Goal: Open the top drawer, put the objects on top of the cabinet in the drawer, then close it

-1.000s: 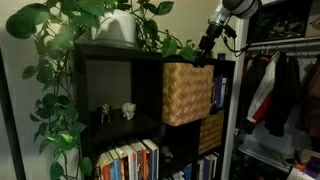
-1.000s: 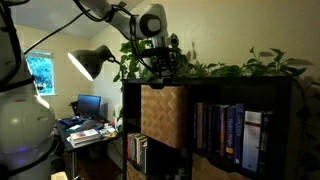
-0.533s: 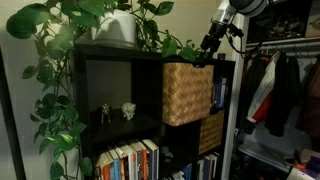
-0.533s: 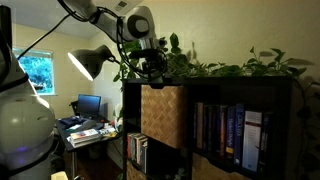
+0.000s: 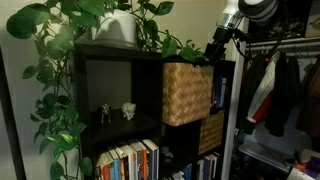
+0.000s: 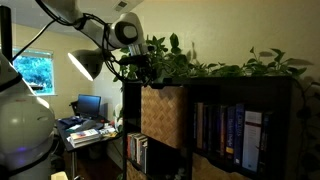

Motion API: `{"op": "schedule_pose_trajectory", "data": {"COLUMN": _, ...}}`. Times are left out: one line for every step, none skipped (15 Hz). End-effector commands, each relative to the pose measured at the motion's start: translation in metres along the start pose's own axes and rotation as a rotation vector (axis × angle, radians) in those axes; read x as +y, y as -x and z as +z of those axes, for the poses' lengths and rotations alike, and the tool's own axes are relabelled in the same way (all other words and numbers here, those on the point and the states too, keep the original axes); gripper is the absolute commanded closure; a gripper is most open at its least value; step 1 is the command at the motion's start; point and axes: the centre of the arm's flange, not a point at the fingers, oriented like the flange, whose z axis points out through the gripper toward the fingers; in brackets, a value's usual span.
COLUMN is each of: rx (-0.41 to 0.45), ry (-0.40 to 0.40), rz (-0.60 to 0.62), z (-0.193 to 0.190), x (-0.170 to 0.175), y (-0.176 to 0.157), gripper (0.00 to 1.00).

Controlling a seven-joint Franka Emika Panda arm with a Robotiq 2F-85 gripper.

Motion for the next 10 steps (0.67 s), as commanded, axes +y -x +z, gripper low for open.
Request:
{"op": "schedule_pose_trajectory", "data": {"rx": 0.064, "ry": 0.031, "rz": 0.044, "z": 0.012, "x": 0.009, "y": 0.020, "gripper": 0.69}}
{"op": "schedule_pose_trajectory", "data": {"rx": 0.076, "ry": 0.036, "rz": 0.036, "z": 0.019, "x": 0.013, "y": 0.019, "gripper": 0.77}}
{"op": "schedule_pose_trajectory", "data": {"rx": 0.080, "ry": 0.032, "rz": 0.033, "z": 0.025, "x": 0.017, "y": 0.019, "gripper": 0.83}}
{"op": "schedule_pose_trajectory", "data": {"rx": 0.085, "ry": 0.025, "rz": 0.038, "z": 0.031, "x": 0.022, "y": 0.018, "gripper": 0.90}}
{"op": "schedule_pose_trajectory", "data": {"rx": 0.089, "ry": 0.019, "rz": 0.042, "z": 0.035, "x": 0.025, "y": 0.017, "gripper": 0.94}}
{"op": "schedule_pose_trajectory", "data": {"rx": 0.096, "ry": 0.017, "rz": 0.042, "z": 0.040, "x": 0.027, "y": 0.016, "gripper": 0.96}}
{"op": "schedule_pose_trajectory", "data": {"rx": 0.102, "ry": 0.009, "rz": 0.037, "z": 0.044, "x": 0.028, "y": 0.015, "gripper": 0.98}}
{"op": "schedule_pose_trajectory", "data": {"rx": 0.117, "ry": 0.004, "rz": 0.026, "z": 0.049, "x": 0.029, "y": 0.013, "gripper": 1.00}}
{"op": "schedule_pose_trajectory", "data": {"rx": 0.129, "ry": -0.003, "rz": 0.022, "z": 0.052, "x": 0.030, "y": 0.010, "gripper": 1.00}}
{"op": "schedule_pose_trajectory", "data": {"rx": 0.147, "ry": -0.005, "rz": 0.019, "z": 0.055, "x": 0.031, "y": 0.006, "gripper": 0.98}}
